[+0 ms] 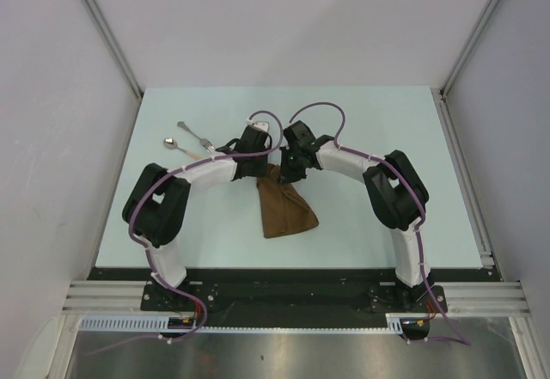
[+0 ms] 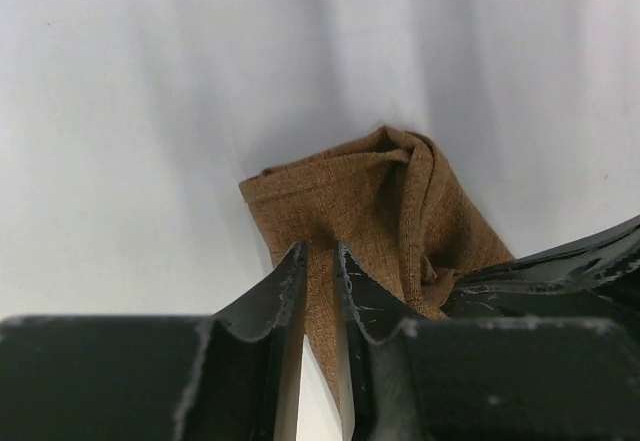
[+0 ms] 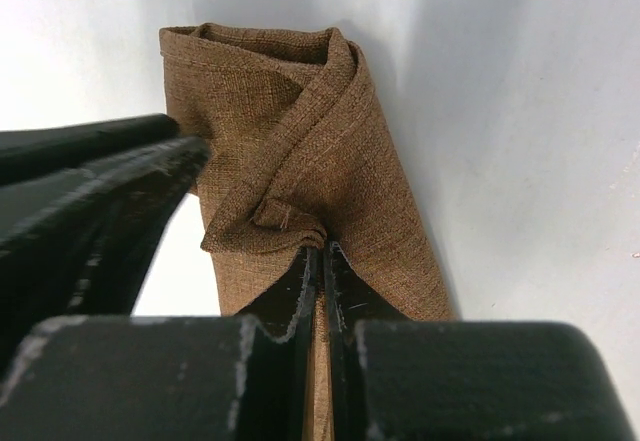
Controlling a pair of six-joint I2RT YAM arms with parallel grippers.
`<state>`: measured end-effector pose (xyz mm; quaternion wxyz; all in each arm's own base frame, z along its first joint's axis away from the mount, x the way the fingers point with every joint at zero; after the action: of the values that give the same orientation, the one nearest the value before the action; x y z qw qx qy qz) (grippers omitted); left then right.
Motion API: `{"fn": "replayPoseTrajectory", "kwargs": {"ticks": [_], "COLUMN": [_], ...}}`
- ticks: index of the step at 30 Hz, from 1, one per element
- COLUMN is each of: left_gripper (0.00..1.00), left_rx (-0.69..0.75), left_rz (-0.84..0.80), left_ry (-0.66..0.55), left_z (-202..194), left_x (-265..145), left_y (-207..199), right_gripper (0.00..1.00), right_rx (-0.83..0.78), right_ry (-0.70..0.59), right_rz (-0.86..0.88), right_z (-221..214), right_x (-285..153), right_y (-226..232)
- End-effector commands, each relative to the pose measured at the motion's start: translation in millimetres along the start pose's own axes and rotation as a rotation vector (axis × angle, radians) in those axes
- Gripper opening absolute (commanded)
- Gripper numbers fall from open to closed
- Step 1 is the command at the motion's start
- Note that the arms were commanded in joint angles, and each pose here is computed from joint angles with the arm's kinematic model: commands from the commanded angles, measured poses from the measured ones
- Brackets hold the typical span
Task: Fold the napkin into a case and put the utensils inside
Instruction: Stuff the top corner of the smaller-rectangle-folded napkin into the folded napkin.
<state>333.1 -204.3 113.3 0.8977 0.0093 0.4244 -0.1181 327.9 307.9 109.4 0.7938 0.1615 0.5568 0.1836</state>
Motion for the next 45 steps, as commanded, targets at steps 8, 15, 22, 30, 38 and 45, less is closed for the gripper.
{"fn": "replayPoseTrajectory", "kwargs": {"ticks": [8,15,22,30,38,45], "left_gripper": [0.30,0.29,0.12,0.06,0.00,0.00], "left_rx": [0.058,0.075,0.074,0.066,0.045,0.013], "left_rz": [-0.047,-0.010,0.039,0.046,-0.014,-0.095], "left_ry": [0.030,0.051,0.033,-0.013,-0.098,-0.091], "left_z": [2,4,6,12,30,30], "left_x": [5,12,14,8,-23,-28], "left_y": [-14,-15,-11,-9,-9,-12], "right_gripper": [0.00,0.00,0.00,0.00,0.00,0.00], "right_rx": [-0.008,-0.009,-0.010,-0.010,-0.018,-0.037], "right_ry": [-0.024,-0.028,-0.029,-0.024,-0.013,0.002], "right_rz": [0.049,0.054,0.050,0.045,0.038,0.038], "right_z": [7,8,9,7,7,6], "right_x": [-15,-16,-18,-16,-17,-16], "right_y": [10,11,12,12,11,15]}}
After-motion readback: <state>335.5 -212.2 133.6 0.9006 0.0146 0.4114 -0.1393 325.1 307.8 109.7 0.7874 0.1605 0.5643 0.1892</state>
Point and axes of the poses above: each gripper's point midway between its finger pads, its own x axis out along the fingers, its own y axis along the line the jaws close on, z = x × y, the point moved 8 cm from there along -x, back along the fingers, and after that the axes turned 3 degrees about x, right-handed, at the moved point
